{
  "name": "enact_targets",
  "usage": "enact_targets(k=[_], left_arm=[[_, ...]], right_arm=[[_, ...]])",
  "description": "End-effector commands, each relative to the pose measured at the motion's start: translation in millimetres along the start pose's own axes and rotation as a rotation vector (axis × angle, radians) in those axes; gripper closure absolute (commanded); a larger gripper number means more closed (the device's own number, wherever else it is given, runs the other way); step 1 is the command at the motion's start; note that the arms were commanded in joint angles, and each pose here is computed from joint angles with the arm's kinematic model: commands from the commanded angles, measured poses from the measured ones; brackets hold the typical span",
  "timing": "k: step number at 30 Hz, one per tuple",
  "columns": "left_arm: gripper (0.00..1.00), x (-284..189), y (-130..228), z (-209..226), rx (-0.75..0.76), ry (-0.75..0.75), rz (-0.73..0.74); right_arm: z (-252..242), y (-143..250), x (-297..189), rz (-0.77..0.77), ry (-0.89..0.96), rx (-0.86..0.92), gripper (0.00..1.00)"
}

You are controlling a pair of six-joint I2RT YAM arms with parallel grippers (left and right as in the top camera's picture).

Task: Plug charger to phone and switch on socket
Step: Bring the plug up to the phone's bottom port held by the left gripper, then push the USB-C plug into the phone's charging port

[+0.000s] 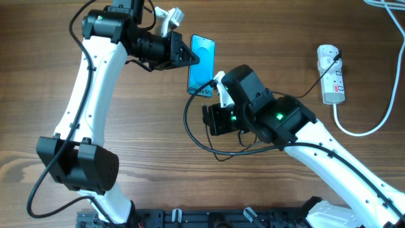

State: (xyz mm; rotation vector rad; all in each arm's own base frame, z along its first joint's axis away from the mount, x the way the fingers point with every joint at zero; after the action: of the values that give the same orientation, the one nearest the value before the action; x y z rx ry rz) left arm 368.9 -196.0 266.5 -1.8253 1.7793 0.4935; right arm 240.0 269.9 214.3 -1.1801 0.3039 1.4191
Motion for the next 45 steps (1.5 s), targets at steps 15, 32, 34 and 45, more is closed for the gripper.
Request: enact_targets(k=[15,32,34,45], left_arm=[[0.96,-1.0,-4.0,-5.2,0.024,0.019,-0.017],[0.96,-1.2,0.9,-10.8,0.011,0.056,0.006],[0.96,-1.2,1.0,-10.8,0.010,0.056,0.006],[0.96,-1.2,3.2,-10.2,0.000,0.054,0.014]], right_arm=[[23.9,-26.2,-12.2,-0.107,-0.098,0.030,0.96],[14.4,-30.2,-11.8,-0.131,-0.044,0.088,0.96],[14.6,-31.0,-11.9,-0.135,-0.045,0.094,0.96],[13.6,-40.6,-13.5,-0.179,-0.039,0.130,0.96]])
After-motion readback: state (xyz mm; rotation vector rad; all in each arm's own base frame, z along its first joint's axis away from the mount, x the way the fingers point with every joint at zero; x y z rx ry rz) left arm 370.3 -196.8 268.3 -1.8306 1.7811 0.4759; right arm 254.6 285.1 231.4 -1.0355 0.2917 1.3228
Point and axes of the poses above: each gripper's point midway between its finger pads, its own x axis out along the fingers, its own z axis along the line the jaws close on, y = z × x, the point moved 1 cm from there along -x, back along the fingers, and after that the axes turned 8 degrees about -x, right-handed, at the moved point
